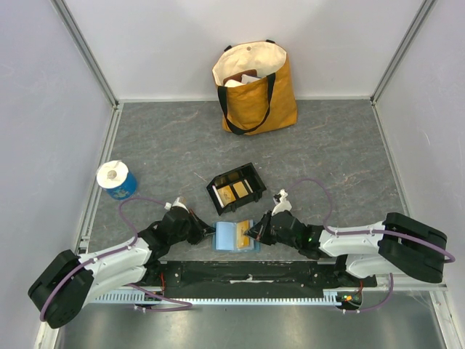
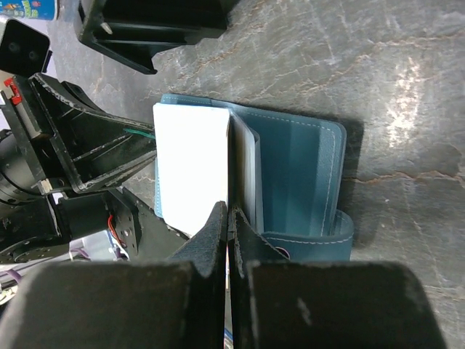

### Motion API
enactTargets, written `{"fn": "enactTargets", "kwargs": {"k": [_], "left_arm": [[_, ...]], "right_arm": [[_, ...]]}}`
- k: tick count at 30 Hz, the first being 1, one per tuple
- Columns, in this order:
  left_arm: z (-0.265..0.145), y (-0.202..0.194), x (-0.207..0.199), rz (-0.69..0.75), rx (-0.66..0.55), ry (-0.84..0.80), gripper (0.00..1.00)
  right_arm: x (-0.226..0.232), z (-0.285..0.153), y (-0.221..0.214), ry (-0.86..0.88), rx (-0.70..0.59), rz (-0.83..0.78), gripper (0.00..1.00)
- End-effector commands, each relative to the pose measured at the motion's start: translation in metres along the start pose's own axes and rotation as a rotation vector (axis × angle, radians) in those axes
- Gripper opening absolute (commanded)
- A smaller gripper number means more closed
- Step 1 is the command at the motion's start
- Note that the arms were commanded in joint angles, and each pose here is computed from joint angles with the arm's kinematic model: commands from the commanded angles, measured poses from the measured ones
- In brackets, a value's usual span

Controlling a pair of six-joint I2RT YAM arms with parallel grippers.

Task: Put the credit cards into the card holder
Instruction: Insert the credit card into the card holder.

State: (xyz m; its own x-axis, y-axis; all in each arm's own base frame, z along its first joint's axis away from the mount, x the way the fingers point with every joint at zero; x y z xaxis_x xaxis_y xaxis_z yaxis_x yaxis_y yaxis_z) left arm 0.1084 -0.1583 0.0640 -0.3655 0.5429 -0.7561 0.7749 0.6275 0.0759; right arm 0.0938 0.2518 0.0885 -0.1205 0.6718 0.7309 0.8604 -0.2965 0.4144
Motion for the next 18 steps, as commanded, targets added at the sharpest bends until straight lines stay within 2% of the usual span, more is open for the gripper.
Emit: {"fn": "enactTargets", "kwargs": {"k": [1,18], "left_arm": [[0.0,-0.001,0.034,0.063,-0.006,0.173,0.02],[0.0,-0.002,0.032,0.069,-0.002,0.168,0.02]], "right_arm": [[0.006,-0.004,-0.003,0.067,0.01,0.056,0.0],[-0.005,0.0,-0.002,0.025,0.009,0.052,0.0]]}}
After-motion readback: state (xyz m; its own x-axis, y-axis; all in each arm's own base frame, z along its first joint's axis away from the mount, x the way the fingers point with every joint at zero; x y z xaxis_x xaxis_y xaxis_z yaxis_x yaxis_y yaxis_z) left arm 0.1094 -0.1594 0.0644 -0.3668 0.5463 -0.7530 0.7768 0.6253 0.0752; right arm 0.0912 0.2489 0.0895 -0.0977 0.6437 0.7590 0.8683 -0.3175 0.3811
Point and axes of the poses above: each gripper's point midway between its finger pads, its own z axis out along the fingers, its own x axis along the line the jaws close on, y = z × x, the point moved 8 cm from there along -z, back along the fingers, and after that the axes turned 5 degrees about -z, right-handed, at the moved point
